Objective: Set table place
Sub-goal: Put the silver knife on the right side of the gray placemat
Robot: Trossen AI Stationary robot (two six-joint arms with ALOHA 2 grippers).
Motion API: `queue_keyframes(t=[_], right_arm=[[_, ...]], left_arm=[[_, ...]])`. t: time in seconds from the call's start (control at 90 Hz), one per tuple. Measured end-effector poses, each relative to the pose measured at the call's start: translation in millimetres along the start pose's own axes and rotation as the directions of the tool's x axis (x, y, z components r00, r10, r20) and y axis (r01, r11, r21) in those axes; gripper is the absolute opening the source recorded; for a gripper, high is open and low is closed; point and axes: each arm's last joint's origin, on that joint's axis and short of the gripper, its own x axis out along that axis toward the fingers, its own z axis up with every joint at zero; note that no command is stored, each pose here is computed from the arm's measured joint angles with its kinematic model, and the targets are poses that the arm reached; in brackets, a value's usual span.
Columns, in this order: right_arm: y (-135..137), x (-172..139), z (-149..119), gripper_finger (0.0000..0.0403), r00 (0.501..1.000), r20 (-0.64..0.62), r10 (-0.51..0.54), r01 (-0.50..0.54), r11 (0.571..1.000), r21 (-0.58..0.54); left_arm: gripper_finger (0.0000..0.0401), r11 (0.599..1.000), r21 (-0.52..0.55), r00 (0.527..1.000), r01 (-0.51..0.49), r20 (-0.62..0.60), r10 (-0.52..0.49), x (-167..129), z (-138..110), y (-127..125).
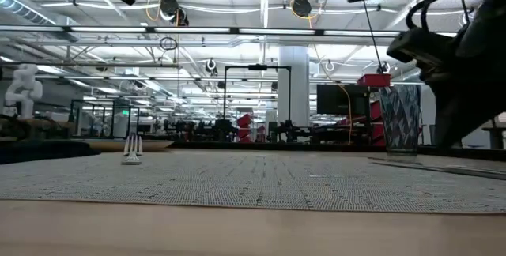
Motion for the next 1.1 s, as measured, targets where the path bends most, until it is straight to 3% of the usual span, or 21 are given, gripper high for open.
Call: queue_keyframes(t=[0.278, 0.778, 1.1], right_arm=[[-3, -1, -3, 0.0000, 0.996, -0.069, -0.053, 0.052, 0.999, -0.010], [-26, -14, -36, 0.0000, 0.979, -0.176, -0.100, 0.101, 0.995, -0.002], [-26, -2, -40, 0.0000, 0.975, -0.177, -0.134, 0.134, 0.991, -0.008]], left_arm=[[0.0000, 1.000, 0.001, 1.000, 0.002, -0.021, -0.002, 0, -2, 0], [0.0000, 1.000, 0.002, 1.000, 0.003, -0.027, -0.003, 0, -3, 0], [0.0000, 1.000, 0.001, 1.000, 0.003, -0.025, -0.003, 0, -2, 0]])
